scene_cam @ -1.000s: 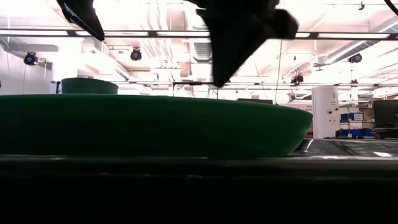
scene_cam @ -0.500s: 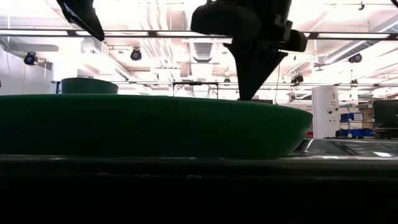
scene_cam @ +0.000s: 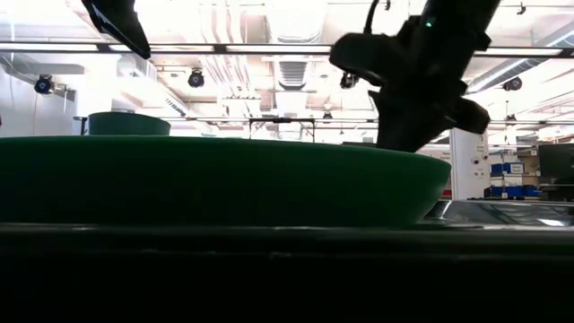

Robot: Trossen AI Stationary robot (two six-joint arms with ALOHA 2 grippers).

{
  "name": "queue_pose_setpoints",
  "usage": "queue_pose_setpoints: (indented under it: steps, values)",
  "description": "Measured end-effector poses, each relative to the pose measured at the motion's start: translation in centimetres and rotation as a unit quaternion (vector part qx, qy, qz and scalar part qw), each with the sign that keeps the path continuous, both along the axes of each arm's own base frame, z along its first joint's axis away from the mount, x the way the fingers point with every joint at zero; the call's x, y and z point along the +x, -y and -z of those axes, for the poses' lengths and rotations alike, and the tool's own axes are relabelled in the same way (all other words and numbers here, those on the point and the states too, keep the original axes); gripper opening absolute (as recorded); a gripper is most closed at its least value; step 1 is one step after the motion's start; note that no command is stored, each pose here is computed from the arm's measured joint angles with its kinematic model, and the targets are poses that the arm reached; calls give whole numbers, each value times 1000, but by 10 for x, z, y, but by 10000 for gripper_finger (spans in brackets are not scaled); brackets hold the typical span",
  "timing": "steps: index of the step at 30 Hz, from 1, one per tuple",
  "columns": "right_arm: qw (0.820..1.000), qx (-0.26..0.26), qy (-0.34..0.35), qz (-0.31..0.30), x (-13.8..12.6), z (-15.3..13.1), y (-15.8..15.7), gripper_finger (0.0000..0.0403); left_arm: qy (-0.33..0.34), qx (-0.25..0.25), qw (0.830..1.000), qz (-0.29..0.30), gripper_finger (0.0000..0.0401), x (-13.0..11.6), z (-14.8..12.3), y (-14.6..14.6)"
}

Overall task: Pick and place plate/cup/fork/spoon on tray
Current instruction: Put the green plate on the dark green tray

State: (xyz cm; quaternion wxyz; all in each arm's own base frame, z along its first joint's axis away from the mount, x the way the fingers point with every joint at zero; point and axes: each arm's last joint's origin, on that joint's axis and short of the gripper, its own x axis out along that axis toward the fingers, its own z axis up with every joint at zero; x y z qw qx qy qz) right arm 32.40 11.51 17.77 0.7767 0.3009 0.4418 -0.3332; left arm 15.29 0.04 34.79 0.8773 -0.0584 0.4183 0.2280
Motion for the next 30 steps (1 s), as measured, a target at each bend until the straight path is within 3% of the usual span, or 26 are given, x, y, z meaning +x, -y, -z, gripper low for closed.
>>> queue_pose_setpoints:
  steps: [14,23,26,30]
  values:
    - [997,41,58,5,15,36,-7,8,-2,3,1000,4,141,0,0,0]
    - [996,63,59,-11,35,39,-17,8,-5,7,1000,10,141,0,0,0]
    - [997,58,48,-19,37,37,-18,8,-5,7,1000,10,141,0,0,0]
    - [999,38,-16,-6,25,25,-13,8,-5,8,1000,10,141,0,0,0]
